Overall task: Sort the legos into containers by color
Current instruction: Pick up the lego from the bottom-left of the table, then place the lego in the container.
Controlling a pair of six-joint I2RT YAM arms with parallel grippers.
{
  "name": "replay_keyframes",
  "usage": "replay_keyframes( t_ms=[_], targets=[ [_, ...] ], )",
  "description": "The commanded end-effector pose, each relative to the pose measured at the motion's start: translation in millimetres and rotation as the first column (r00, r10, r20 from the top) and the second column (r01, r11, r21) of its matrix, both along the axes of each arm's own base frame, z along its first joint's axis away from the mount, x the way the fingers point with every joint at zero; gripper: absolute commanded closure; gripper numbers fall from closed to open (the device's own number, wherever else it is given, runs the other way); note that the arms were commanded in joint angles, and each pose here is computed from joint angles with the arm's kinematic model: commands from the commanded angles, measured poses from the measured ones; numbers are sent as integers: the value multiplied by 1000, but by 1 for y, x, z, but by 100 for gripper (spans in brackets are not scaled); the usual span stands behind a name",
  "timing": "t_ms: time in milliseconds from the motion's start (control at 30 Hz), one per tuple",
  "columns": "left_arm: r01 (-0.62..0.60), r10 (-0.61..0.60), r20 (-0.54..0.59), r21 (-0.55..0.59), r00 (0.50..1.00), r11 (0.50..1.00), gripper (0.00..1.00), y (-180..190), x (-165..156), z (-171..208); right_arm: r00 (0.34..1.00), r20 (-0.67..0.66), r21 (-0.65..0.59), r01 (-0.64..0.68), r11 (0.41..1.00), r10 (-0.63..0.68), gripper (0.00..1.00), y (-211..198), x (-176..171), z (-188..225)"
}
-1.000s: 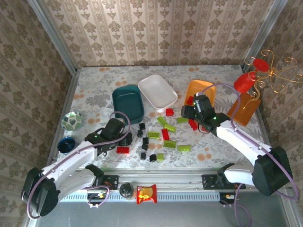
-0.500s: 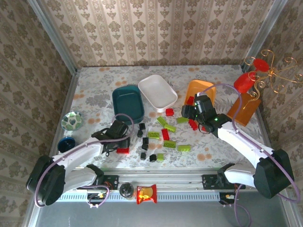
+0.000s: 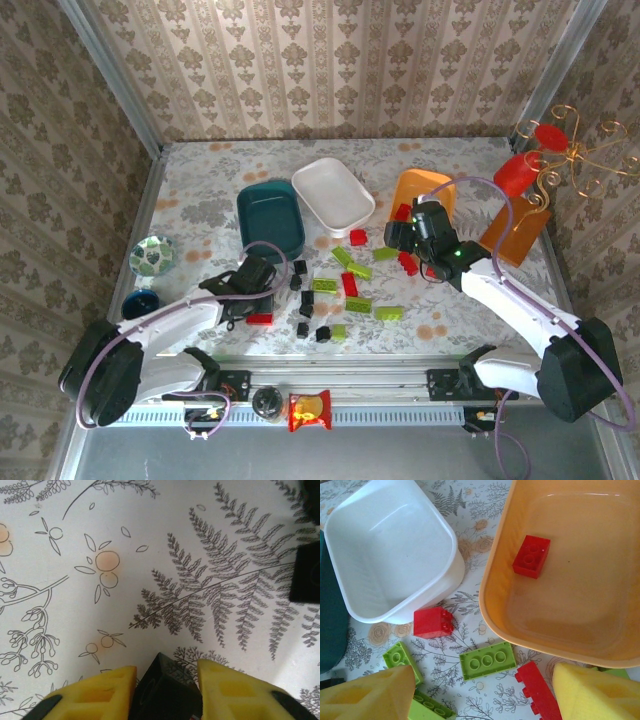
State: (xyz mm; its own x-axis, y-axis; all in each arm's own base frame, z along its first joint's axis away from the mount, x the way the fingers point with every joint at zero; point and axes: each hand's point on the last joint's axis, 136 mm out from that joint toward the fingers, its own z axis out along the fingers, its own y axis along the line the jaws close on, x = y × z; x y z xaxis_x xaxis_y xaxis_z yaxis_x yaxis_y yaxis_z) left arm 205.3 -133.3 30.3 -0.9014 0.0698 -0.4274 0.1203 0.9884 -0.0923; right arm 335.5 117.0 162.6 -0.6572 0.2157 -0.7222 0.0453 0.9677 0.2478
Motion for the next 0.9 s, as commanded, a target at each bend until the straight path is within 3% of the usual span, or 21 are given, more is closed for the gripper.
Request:
replay_keyframes(
  t_ms=[0, 133, 333, 533, 667, 867],
  targets=[
    [-11, 11, 8, 20, 1000, 1000, 75, 5, -2, 3, 1000, 19, -17, 22, 1000, -21, 26, -6, 0, 2],
    [0, 1, 51, -24, 999, 1000, 79, -2, 0, 25, 999, 22, -16, 28, 999, -28, 26, -8, 0, 4],
    [50, -26, 208, -114, 978, 992, 80, -17, 17, 102, 999, 24, -7, 31, 1000, -31, 26, -8, -1, 5],
    [29, 15, 329, -128, 944, 991, 79, -14, 71, 155, 999, 20, 3, 27, 1000, -27, 25, -7, -2, 2],
    [-29, 85, 358, -157, 930, 987, 79, -7, 124, 158, 1000, 1, 13, 11, 1000, -11, 25, -4, -5, -3],
    [-82, 123, 268, -158, 955, 984, 81, -9, 182, 118, 999, -9, 20, -33, 999, 34, 26, 0, -13, -5]
  ],
)
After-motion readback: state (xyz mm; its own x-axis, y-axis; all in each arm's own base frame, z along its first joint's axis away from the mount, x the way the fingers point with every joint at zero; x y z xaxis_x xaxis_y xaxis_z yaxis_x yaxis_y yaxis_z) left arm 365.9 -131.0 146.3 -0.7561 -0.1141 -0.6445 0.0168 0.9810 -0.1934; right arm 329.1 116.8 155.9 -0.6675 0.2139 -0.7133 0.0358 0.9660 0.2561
